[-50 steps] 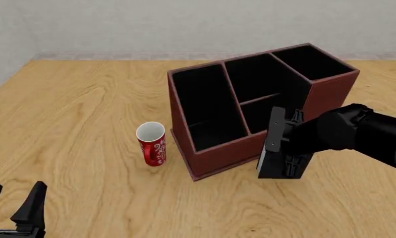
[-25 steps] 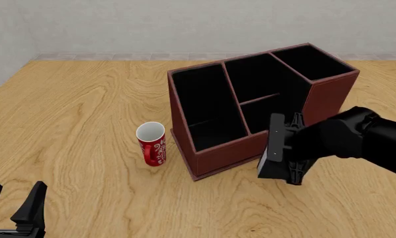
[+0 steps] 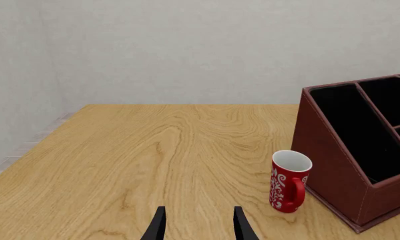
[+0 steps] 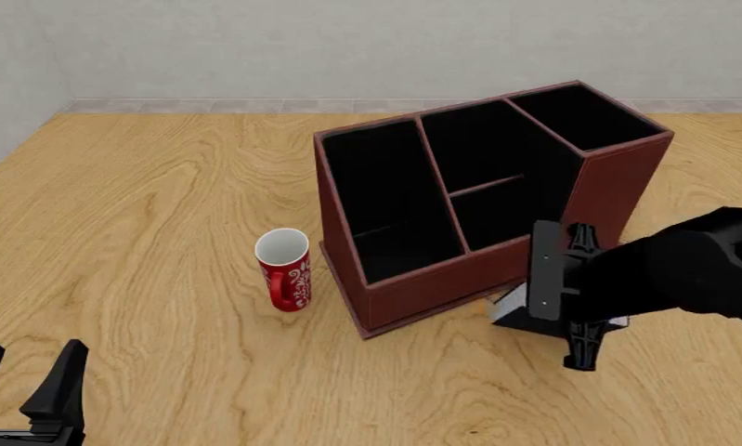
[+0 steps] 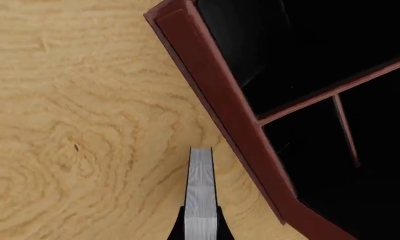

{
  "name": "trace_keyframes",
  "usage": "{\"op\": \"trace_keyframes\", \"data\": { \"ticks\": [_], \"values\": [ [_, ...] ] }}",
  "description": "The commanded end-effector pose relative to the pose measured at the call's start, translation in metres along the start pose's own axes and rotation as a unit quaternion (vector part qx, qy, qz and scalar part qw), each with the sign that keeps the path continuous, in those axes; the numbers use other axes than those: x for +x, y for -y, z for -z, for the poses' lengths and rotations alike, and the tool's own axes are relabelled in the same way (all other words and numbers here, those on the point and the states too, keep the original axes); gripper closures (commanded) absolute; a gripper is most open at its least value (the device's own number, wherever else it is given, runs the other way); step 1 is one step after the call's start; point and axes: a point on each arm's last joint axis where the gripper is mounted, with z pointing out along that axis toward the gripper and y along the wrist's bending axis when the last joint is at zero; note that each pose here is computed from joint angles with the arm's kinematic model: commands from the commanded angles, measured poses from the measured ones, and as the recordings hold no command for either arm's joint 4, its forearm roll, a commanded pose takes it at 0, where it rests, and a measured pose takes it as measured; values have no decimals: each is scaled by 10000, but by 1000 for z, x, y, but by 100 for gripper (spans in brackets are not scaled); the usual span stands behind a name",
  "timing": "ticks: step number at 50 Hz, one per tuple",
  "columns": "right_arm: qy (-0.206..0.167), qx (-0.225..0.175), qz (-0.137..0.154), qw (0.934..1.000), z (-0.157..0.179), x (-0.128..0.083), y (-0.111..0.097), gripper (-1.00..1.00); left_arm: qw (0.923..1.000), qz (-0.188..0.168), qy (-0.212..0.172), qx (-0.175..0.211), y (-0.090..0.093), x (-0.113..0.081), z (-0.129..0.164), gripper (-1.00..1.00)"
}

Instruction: Pick up the book and place it in the left compartment of the caddy.

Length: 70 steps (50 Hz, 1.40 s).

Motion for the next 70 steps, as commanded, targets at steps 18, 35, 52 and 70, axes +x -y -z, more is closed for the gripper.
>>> {"op": "trace_keyframes", "data": {
  "ticks": [18,35,52,70],
  "values": [
    [66,143,32,9999,63,15,-20,100,10000,0,0,0,0,0,0,-100],
    [724,-62,-173,9972,123,-12,-45,100,10000,0,0,0,0,0,0,-100],
    [1365,88,-243,9903,166,-18,-53,100,10000,0,0,0,0,0,0,-100],
    [2168,467,-1103,9688,221,-40,-24,100,10000,0,0,0,0,0,0,-100]
  ]
}}
